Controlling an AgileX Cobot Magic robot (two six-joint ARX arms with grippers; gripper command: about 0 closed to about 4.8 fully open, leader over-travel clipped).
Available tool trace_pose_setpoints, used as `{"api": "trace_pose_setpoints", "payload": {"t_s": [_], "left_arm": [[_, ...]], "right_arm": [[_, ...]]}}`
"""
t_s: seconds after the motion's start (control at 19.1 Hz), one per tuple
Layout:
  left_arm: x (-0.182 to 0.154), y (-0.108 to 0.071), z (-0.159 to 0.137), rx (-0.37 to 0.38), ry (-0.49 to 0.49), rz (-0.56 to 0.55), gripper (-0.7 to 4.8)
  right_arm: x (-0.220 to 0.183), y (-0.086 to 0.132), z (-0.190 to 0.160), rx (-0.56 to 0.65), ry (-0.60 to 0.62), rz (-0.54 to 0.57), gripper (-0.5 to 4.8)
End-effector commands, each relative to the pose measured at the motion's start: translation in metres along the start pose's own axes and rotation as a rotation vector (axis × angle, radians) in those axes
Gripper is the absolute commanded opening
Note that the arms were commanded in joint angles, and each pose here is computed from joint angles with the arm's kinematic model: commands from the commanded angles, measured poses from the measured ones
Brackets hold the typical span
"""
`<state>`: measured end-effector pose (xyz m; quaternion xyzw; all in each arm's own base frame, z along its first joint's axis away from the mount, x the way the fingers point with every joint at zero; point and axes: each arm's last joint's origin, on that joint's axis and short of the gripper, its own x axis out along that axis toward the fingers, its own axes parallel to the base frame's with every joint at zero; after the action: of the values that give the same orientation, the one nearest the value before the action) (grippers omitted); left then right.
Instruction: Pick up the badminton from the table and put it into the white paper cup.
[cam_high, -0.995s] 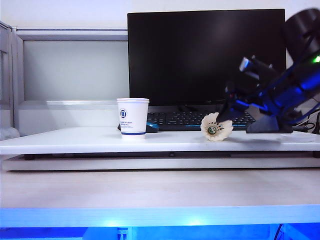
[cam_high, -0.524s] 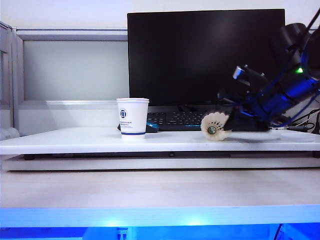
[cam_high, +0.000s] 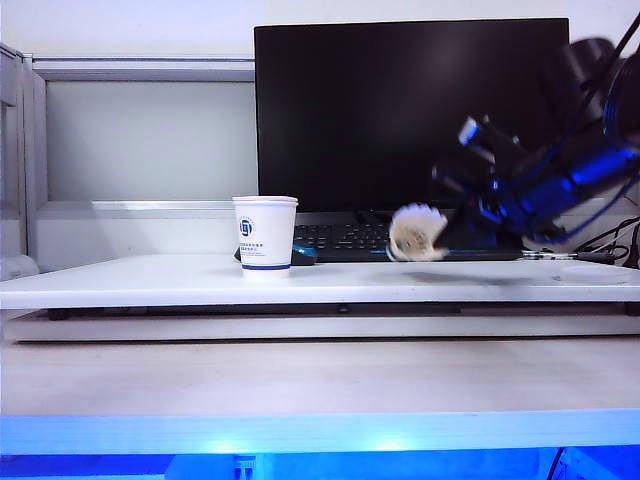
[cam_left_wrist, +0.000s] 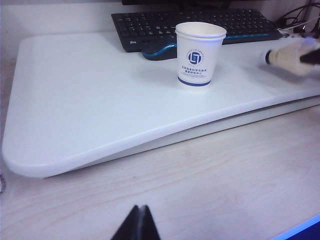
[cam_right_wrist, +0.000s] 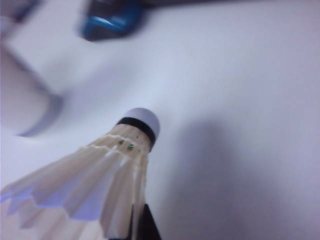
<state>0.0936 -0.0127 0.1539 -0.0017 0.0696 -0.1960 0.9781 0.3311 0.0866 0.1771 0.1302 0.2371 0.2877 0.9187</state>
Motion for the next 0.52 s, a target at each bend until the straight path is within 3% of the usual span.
{"api": "trace_pose_setpoints", "payload": {"t_s": [0.05, 0.21, 0.52], "left_arm": [[0.0, 0.001, -0.002, -0.001, 0.024, 0.035, -0.05], [0.0, 0.001, -0.001, -0.001, 0.023, 0.046, -0.05], [0.0, 0.001, -0.001, -0.001, 0.022, 0.046, -0.05]], "right_arm": [[-0.012, 0.011, 0.02, -0.041, -0.08, 0.044, -0.06], [-0.029, 0.026, 0.038, -0.052, -0.133, 0.116, -0.06], [-0.025, 0.065, 0.074, -0.062, -0.105, 0.219, -0.06]]}}
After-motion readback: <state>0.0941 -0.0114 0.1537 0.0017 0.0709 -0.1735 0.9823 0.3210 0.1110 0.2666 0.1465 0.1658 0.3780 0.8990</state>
